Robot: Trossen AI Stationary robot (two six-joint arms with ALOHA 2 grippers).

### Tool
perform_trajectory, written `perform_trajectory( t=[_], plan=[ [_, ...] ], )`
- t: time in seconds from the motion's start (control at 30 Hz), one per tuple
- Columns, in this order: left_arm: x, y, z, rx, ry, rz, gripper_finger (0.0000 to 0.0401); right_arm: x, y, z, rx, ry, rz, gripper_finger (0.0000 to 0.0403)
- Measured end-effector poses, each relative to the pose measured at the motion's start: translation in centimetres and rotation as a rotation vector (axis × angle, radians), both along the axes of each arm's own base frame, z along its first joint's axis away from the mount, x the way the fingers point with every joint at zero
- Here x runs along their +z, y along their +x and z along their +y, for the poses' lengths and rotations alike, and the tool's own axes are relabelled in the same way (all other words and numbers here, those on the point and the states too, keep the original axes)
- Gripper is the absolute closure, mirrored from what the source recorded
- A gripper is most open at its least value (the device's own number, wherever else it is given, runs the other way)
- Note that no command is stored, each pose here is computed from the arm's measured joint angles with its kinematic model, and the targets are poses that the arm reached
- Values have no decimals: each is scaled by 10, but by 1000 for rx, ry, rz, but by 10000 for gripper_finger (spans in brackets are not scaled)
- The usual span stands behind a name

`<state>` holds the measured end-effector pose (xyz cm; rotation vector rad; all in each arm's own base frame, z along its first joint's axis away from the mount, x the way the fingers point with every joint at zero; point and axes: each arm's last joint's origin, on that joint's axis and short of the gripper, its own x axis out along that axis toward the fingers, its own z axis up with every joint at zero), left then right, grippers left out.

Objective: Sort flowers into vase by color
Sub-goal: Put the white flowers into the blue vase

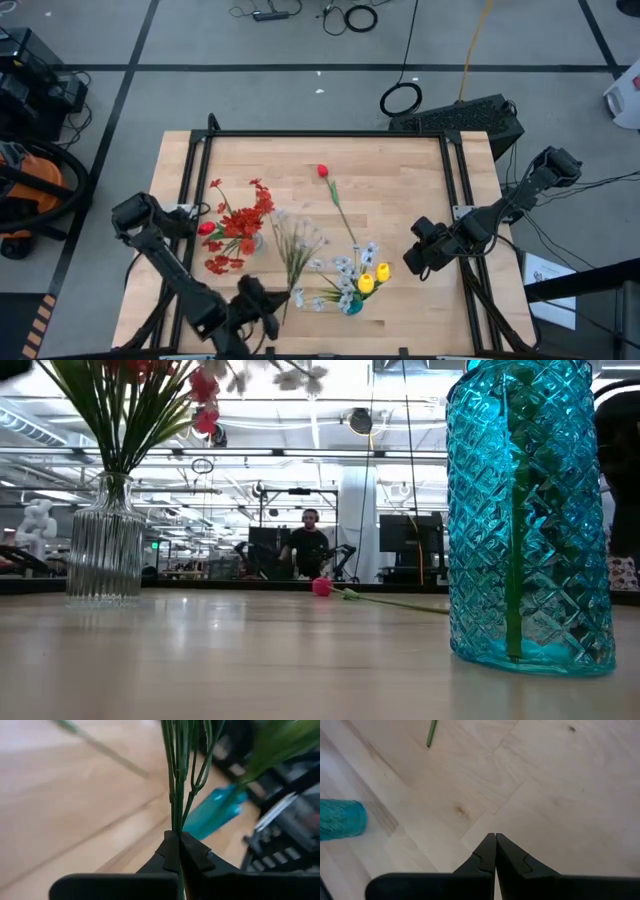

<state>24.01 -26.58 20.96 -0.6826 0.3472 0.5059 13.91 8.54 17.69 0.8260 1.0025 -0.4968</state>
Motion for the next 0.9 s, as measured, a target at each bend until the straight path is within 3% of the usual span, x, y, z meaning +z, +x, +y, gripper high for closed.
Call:
perform_trajectory(
  t=[0.2,0.57,0.9],
  plan=[
    [9,-16,-22,-77,156,-110,400,1,1,0,-103,51,-19,403],
    [29,-27,-32,-251,313,-84,400,4,7,4,-200,149,-88,403],
    [64,-45,-25,-264,282,-150,400,11,0,15,-116,136,-72,403]
  ],
)
